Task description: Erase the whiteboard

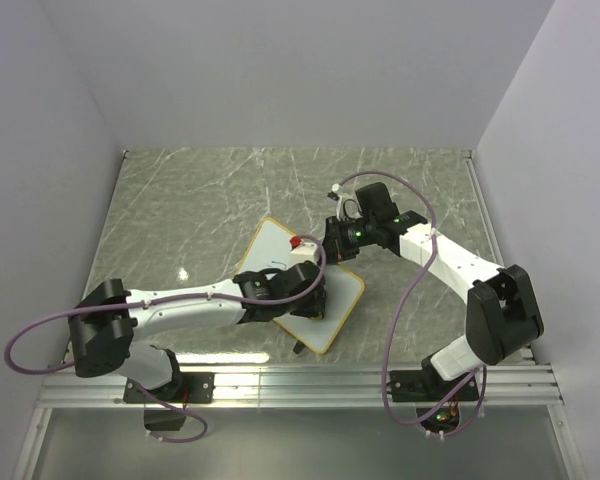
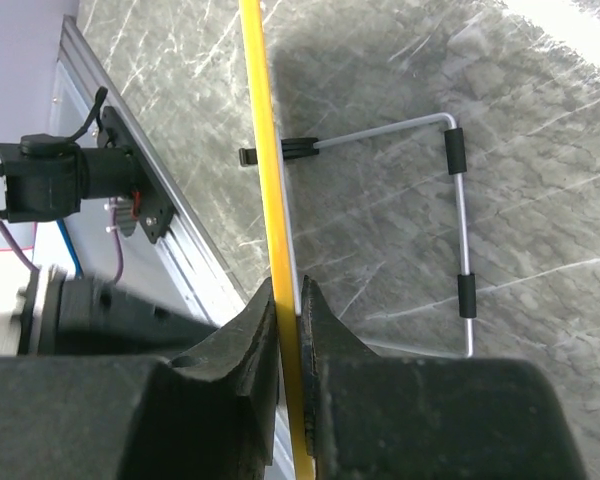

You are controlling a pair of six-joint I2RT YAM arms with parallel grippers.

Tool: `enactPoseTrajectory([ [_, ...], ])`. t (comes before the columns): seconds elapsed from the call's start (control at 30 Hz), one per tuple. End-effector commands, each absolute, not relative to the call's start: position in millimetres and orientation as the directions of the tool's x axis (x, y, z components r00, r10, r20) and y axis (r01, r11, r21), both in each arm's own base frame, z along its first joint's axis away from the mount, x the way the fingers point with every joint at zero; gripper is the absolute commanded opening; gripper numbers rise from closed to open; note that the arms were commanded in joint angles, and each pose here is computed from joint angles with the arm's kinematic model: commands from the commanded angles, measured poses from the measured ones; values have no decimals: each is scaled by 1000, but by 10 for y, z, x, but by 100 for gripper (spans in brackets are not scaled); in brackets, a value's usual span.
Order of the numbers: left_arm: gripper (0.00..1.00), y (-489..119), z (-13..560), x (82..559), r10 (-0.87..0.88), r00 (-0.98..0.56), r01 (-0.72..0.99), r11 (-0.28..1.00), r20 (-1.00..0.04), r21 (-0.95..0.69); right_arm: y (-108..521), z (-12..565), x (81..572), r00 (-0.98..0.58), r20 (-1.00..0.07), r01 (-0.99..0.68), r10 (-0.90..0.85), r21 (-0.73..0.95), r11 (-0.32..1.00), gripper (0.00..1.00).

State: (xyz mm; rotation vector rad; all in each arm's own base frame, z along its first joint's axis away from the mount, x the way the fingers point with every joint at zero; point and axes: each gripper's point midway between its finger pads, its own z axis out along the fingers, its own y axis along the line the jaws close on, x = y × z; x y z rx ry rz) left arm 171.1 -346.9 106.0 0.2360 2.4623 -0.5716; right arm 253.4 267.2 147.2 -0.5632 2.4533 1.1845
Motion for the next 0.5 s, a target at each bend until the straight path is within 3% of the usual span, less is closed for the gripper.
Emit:
enactPoseTrajectory([
  [0.0, 0, -2885, 368, 1816, -11, -858, 116, 970, -513, -215, 2528, 1496, 2424, -905, -398, -392, -152, 640, 661, 0],
  [0.23, 0, -2567, 315, 1843, -75, -855, 2, 989, -512, -148, 2557, 1506, 2434, -905, -399, -394, -150, 650, 650, 0],
  [0.47, 0, -2097, 45, 1797, -208, -872, -191, 978, -443, -84, 2587, 1583, 2462, -899, -413, -403, -144, 657, 637, 0],
])
